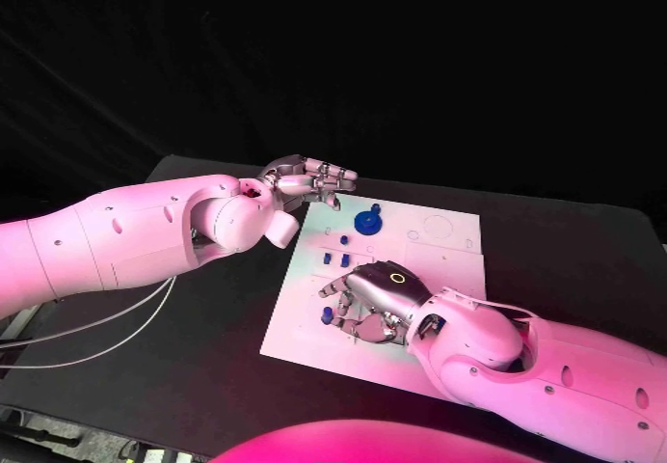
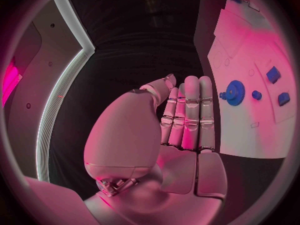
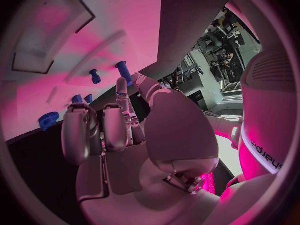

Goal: Assemble the parts on the task board

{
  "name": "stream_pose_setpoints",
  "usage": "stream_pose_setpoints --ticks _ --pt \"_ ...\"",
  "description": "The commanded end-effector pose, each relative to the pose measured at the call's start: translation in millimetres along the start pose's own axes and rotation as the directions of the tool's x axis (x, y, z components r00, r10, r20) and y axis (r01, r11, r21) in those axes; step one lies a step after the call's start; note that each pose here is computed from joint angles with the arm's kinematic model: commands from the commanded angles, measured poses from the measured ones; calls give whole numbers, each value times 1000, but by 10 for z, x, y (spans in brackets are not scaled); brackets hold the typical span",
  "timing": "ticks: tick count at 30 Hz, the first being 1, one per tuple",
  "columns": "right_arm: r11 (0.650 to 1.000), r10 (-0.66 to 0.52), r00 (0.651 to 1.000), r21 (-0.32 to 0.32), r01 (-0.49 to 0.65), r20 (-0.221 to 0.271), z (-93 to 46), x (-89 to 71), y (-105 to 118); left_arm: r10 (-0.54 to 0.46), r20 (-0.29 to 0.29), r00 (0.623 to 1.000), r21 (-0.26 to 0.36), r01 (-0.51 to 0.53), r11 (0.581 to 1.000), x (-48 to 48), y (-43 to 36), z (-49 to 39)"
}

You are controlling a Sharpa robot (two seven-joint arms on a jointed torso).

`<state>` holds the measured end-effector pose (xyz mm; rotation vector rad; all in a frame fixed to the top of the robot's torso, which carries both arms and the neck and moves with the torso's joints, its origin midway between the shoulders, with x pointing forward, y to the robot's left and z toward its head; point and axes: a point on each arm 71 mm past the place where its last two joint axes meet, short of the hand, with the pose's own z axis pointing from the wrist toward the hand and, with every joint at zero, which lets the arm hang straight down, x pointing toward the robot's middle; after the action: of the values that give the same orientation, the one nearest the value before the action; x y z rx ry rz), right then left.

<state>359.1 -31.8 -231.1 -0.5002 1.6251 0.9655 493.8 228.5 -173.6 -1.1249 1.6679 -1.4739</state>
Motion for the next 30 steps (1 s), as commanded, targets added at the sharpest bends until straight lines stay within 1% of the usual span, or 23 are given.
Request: stream_pose_setpoints --ticks 1,4,6,7,8,10,13,16,18,20,23,27,30 --pt "1000 15 997 2 -15 69 -64 -97 -10 -6 -21 1000 4 6 1000 21 -8 0" --pt "998 47 993 25 -50 104 -168 -219 -92 -6 -20 1000 4 6 1000 16 -7 -1" --pt "995 73 990 55 -80 121 -248 -310 -183 -6 -19 1000 4 6 1000 13 -7 -2" --pt "990 98 987 89 -110 127 -323 -378 -271 -6 -17 1000 5 6 1000 9 -7 -4" --pt "986 112 985 107 -126 128 -358 -405 -313 -6 -17 1000 5 6 1000 7 -7 -4" --pt "961 178 974 188 -202 137 -518 -502 -490 -5 -13 1000 7 5 1000 -1 -8 -7" --pt "920 236 962 286 -267 140 -748 -573 -680 -4 -8 1000 9 4 1000 -15 -7 -12" --pt "884 260 955 363 -295 142 -959 -604 -808 -3 -4 1000 9 3 1000 -28 -1 -21" --pt "855 269 952 420 -305 144 -1124 -613 -889 -3 -1 1000 8 3 1000 -35 3 -27" --pt "830 264 954 469 -301 145 -1269 -614 -951 -2 0 1000 8 2 1000 -40 6 -33" --pt "806 237 962 525 -274 138 -1440 -599 -1010 -2 1 1000 7 2 1000 -42 10 -36" --pt "793 195 973 565 -228 120 -1558 -559 -1021 -2 0 1000 6 2 1000 -38 16 -34" --pt "786 162 982 588 -190 100 -1609 -506 -1006 -2 -1 1000 5 2 1000 -37 20 -35"
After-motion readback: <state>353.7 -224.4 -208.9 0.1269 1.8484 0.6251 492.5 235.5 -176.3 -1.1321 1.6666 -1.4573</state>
